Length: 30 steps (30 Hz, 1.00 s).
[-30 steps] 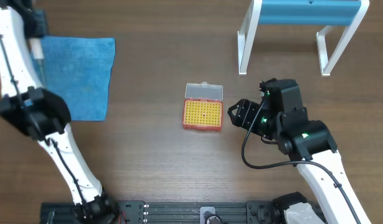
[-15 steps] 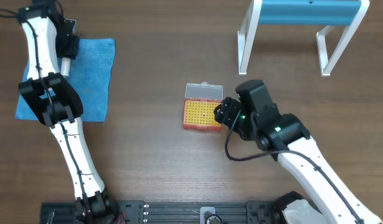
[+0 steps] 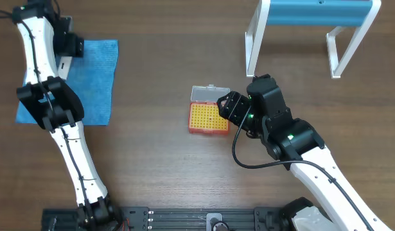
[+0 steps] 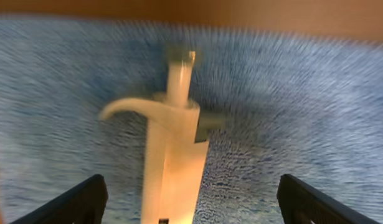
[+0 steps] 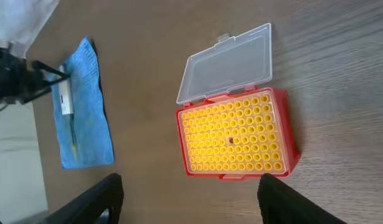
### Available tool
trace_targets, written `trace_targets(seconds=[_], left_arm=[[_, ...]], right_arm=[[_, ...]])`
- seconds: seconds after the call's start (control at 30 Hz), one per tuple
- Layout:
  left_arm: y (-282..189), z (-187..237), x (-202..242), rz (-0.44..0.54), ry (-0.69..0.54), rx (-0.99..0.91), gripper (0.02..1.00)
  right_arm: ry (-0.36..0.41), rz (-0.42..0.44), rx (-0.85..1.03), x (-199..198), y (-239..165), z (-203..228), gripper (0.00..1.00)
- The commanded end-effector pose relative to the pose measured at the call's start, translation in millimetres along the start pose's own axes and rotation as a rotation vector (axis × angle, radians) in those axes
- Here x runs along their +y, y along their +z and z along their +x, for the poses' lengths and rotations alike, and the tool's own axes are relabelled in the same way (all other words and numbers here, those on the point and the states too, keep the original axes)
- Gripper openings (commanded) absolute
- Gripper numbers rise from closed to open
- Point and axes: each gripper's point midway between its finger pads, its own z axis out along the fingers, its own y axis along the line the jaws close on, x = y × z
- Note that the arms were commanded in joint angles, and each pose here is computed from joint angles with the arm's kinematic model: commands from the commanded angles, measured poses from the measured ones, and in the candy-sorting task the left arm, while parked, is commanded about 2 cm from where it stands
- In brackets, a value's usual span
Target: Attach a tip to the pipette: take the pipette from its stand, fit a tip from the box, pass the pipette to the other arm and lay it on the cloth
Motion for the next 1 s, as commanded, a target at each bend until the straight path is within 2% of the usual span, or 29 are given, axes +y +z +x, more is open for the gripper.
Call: trace_targets(seconds=[0.03,0.1,0.17,0.2,0.27,0.33,0.4,0.43,0.53,0.57,0.6,0.63,0.73,0.77,0.83,0.93,0.97,1.0], left_arm=[[-165.5,-41.7,2.2,0.024,-0.029,-0.359,0.884],[-212.4,-25.0,3.0,0.003,-0.033,-0.39,0.884],[-253.6,10.7,-3.9,0.015,-0.056,-0.362,0.884],[-279.8,20.8,-5.0,0.02,-0.144,-0.395,0.884],[-340.4,36.3,-26.0,0.064,-0.124,-0.515,0.886],[-381.7,55.2,-41.2,0.062,-0.092,-0.589,0.884],[-419.5,97.1,-54.6,0.048,-0.072,-0.622,0.886],[-429.5,137.0,-61.2,0.051,-0.072,-0.599,0.886],[-421.0,238.9,-79.5,0.067,-0.089,-0.532,0.886],[-410.6,272.9,-93.7,0.105,-0.08,-0.529,0.884],[-393.4,304.2,-111.2,0.16,-0.083,-0.566,0.886],[-385.0,313.1,-114.6,0.171,-0.116,-0.598,0.886],[-349.8,339.8,-122.7,0.159,-0.136,-0.771,0.884],[-345.3,342.8,-130.0,0.207,-0.171,-0.867,0.886],[-339.9,347.4,-132.3,0.235,-0.223,-0.951,0.886],[-304.4,355.6,-136.5,0.256,-0.262,-0.91,0.886],[-288.9,354.0,-137.3,0.269,-0.288,-0.868,0.884],[-281.5,349.6,-136.9,0.285,-0.323,-0.858,0.886]], right_arm=[[-0.065,0.032,-0.06,6.5,-18.3,-14.0,0.704],[-0.093,0.137,-0.048,-2.5,-40.0,-14.6,0.704],[-0.131,0.246,-0.037,-8.3,-76.6,-15.6,0.704],[-0.164,0.252,-0.055,-2.7,-91.4,-20.6,0.704],[-0.279,0.196,-0.179,23.8,-129.2,-43.3,0.704],[-0.372,0.134,-0.272,42.9,-160.2,-54.1,0.704],[-0.443,0.066,-0.381,49.3,-204.6,-52.7,0.704],[-0.467,0.055,-0.451,45.3,-228.2,-51.8,0.704],[-0.607,0.017,-0.556,34.7,-275.9,-35.6,0.715],[-0.67,0.046,-0.546,13.8,-288.1,-18.6,0.728],[-0.681,0.07,-0.548,-3.8,-294.7,-8.3,0.733],[-0.685,0.073,-0.562,-12.4,-299.5,-2.9,0.746],[-0.792,0.058,-0.632,-43.7,-315.9,23.3,0.757],[-0.794,0.035,-0.677,-55.0,-322.4,32.1,0.759],[-0.788,-0.001,-0.73,-69.4,-328.3,43.7,0.757],[-0.777,-0.01,-0.739,-101.6,-310.5,62.3,0.757],[-0.745,0.025,-0.675,-111.6,-294.9,64.6,0.759],[-0.745,0.033,-0.665,-108.5,-291.8,61.6,0.759]])
